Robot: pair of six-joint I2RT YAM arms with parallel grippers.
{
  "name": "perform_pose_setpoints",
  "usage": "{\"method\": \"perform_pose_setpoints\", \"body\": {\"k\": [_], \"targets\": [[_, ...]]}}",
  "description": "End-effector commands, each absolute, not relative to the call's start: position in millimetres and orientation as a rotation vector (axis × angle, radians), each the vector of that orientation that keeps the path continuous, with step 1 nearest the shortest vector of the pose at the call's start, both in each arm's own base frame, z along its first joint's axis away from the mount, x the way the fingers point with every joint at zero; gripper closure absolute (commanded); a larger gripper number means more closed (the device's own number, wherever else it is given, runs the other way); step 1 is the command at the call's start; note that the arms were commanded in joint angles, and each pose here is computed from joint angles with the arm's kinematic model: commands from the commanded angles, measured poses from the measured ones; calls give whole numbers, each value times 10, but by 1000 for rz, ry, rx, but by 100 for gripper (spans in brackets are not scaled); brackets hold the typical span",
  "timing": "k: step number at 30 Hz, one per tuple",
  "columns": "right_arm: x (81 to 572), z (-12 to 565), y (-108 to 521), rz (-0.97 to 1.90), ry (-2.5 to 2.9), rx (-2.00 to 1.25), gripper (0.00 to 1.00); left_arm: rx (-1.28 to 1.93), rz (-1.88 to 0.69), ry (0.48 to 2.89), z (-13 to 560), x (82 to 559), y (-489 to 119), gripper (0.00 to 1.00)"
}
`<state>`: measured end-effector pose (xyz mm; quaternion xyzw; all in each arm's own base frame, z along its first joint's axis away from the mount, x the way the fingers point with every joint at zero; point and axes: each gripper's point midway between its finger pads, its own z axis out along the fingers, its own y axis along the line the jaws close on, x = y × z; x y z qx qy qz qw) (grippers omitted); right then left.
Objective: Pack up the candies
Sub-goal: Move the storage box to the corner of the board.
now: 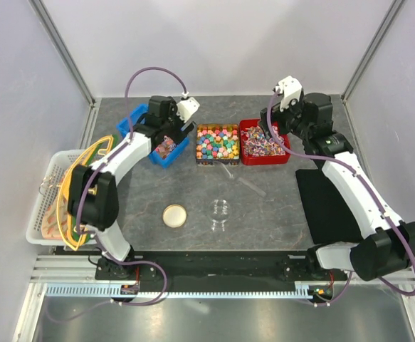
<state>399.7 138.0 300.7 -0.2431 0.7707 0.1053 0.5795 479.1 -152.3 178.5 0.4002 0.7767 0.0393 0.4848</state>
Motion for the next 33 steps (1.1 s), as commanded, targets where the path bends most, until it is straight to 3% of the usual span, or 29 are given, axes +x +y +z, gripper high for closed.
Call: {"method": "perform_pose_setpoints", "body": {"k": [1,13,20,21,25,27,33], "targets": [[3949,3209,1368,189,1732,-588,2,1021,124,1937,1618,4918,-1528,7],[3963,3078,1453,105,1740,-631,2,1081,19,2146,812,4727,-1481,11],[3956,3054,1545,80,1733,-657,2,1097,-5,2239,474,4678,-1325,28],[3954,3047,1545,77,1734,-658,2,1092,-1,2246,451,4691,-1282,36],[3972,3005,1556,75,1743,-658,2,1095,31,2264,365,4772,-1161,53],[3971,2999,1564,79,1745,-656,2,1087,64,2260,395,4872,-1070,57],[3974,2980,1560,76,1747,-655,2,1015,170,2292,385,5218,-679,57]]}}
